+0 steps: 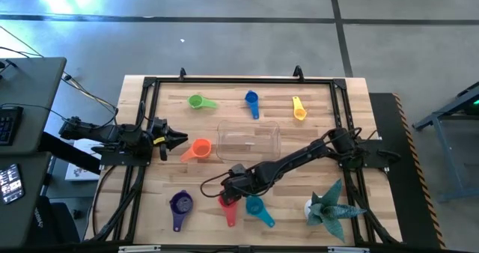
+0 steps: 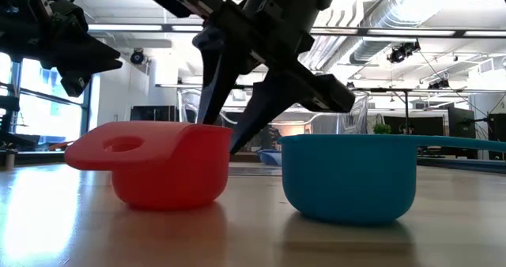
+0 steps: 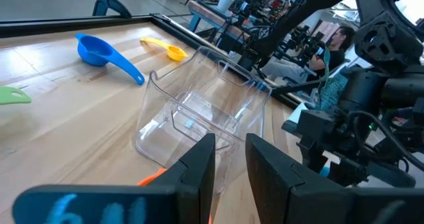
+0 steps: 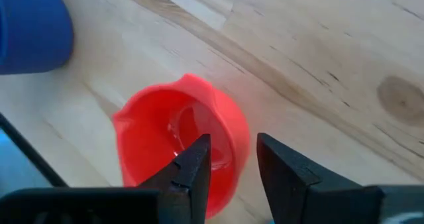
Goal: Nest measuring cups in basket
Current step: Stack the orange measuring cup into the violet measuring cup
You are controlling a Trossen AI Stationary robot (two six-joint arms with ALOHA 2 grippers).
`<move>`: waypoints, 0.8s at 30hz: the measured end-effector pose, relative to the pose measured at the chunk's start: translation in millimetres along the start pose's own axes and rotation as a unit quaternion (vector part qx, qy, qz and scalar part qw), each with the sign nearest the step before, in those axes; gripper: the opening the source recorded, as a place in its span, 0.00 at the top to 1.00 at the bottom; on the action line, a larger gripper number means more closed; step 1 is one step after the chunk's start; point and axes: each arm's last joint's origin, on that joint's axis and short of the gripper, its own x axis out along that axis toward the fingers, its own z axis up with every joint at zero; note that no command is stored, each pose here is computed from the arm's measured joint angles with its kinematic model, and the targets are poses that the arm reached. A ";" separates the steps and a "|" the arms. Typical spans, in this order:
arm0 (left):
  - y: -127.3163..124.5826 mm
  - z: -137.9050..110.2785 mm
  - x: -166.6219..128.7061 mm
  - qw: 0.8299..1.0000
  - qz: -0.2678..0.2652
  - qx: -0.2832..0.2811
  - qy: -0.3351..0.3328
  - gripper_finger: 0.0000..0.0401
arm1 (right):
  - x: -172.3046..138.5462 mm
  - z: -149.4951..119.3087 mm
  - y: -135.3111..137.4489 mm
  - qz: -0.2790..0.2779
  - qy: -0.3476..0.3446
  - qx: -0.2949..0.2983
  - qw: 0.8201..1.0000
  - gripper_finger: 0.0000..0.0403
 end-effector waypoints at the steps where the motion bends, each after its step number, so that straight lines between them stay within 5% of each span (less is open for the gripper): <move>1: 0.0 0.0 0.0 1.000 0.000 0.000 0.000 0.82 | -1.5 0.3 -0.1 -0.001 0.001 0.000 1.000 0.72; 24: -9.9 20.1 -7.9 0.999 -0.036 -0.014 -0.017 0.82 | -79.3 54.7 10.8 0.100 -0.062 -0.051 0.992 0.72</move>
